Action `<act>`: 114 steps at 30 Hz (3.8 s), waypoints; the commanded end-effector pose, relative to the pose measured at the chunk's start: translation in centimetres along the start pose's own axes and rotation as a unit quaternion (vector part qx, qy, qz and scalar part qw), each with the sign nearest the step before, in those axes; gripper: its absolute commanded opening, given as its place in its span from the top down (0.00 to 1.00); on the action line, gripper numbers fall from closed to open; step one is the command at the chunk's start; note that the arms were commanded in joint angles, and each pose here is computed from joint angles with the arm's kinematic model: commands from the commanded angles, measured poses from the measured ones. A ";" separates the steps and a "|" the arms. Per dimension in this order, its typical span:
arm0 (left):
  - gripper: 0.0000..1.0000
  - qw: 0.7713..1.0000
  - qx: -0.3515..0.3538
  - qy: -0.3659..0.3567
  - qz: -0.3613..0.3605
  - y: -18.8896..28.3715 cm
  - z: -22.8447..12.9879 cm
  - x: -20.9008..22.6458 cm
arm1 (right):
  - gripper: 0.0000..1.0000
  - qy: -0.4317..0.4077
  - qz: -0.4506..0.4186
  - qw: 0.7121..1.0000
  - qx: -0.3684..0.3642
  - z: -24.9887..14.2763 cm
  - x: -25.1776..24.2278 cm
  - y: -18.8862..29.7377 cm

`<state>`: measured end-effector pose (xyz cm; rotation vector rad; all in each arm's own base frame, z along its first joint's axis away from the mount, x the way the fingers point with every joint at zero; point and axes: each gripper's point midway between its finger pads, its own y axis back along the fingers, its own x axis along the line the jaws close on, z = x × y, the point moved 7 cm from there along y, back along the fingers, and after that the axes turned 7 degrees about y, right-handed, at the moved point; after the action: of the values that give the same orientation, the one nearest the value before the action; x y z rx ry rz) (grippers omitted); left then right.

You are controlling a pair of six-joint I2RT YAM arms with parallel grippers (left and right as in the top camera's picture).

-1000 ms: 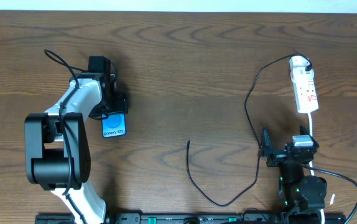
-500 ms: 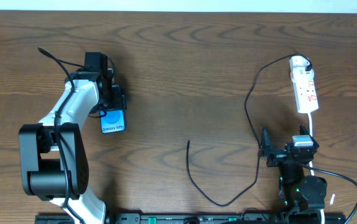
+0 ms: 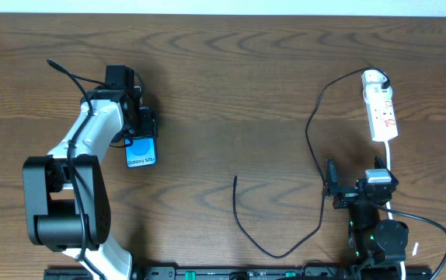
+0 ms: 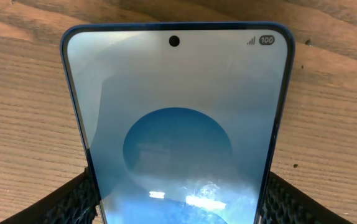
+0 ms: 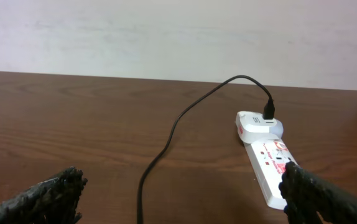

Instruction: Plug charger to phone and switch on socket

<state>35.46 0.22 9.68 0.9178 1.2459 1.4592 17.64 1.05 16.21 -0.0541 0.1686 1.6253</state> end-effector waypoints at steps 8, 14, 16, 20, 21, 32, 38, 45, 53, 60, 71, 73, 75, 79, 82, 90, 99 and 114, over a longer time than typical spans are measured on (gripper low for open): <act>0.93 1.000 -0.012 0.002 0.004 0.8 0.0 0.2 | 0.01 0.002 0.004 1.000 -0.001 0.0 0.1 0.0; 0.92 1.000 -0.013 0.002 0.007 0.8 0.1 0.3 | 0.01 0.002 0.004 1.000 -0.001 0.0 0.1 0.0; 0.93 1.000 -0.014 0.002 0.007 0.8 0.1 0.3 | 0.01 0.002 0.004 1.000 -0.001 0.0 0.1 0.0; 0.93 1.000 -0.017 0.002 0.006 0.8 0.2 0.3 | 0.01 0.002 0.004 1.000 -0.001 0.0 0.1 0.0; 0.93 1.000 -0.017 0.002 0.006 0.8 0.2 0.2 | 0.01 0.002 0.004 1.000 -0.001 0.0 0.1 0.0; 0.92 1.000 -0.004 0.002 0.009 -0.1 0.0 0.3 | 0.01 0.002 0.004 1.000 -0.001 0.0 0.1 0.0; 0.92 1.000 0.008 0.002 0.012 -0.9 -0.3 0.4 | 0.01 0.002 0.004 1.000 -0.001 0.0 0.1 0.0; 0.93 0.999 0.029 0.002 0.017 -2.2 -0.8 0.5 | 0.01 0.002 0.004 1.000 -0.001 0.0 0.1 0.0; 0.93 0.999 0.027 0.002 0.017 -2.3 -0.9 0.5 | 0.01 0.002 0.004 1.000 -0.001 0.0 0.1 0.0; 0.93 0.999 0.030 0.002 0.018 -3.1 -1.7 0.7 | 0.01 0.002 0.004 1.000 -0.001 0.0 0.1 0.0; 0.92 0.999 0.033 0.002 0.018 -3.3 -1.9 0.8 | 0.01 0.002 0.004 1.000 -0.001 0.0 0.1 0.0; 0.89 0.999 0.033 0.002 0.018 -3.3 -1.9 0.8 | 0.01 0.002 0.004 1.000 -0.001 0.0 0.1 0.0; 0.74 0.999 0.033 0.002 0.018 -3.3 -1.9 0.8 | 0.01 0.002 0.004 1.000 -0.001 0.0 0.1 0.0; 0.51 0.999 0.033 0.002 0.018 -3.3 -1.9 0.8 | 0.01 0.002 0.004 1.000 -0.001 0.0 0.1 0.0; 0.36 0.999 0.033 0.002 0.018 -3.3 -1.9 0.8 | 0.01 0.002 0.004 1.000 -0.001 0.0 0.1 0.0; 0.06 0.999 0.033 0.002 0.018 -3.3 -1.9 0.8 | 0.01 0.002 0.004 1.000 -0.001 0.0 0.1 0.0; 0.05 0.999 0.035 0.002 0.019 -3.3 -2.0 0.8 | 0.01 0.002 0.004 1.000 -0.001 0.0 0.1 0.0; 0.05 0.998 0.052 0.002 0.023 -3.3 -2.6 0.9 | 0.01 0.002 0.004 1.000 -0.001 0.0 0.1 0.0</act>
<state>34.22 0.27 6.62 0.9787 1.2945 1.4417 17.64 1.05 16.22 -0.0544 0.1682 1.6253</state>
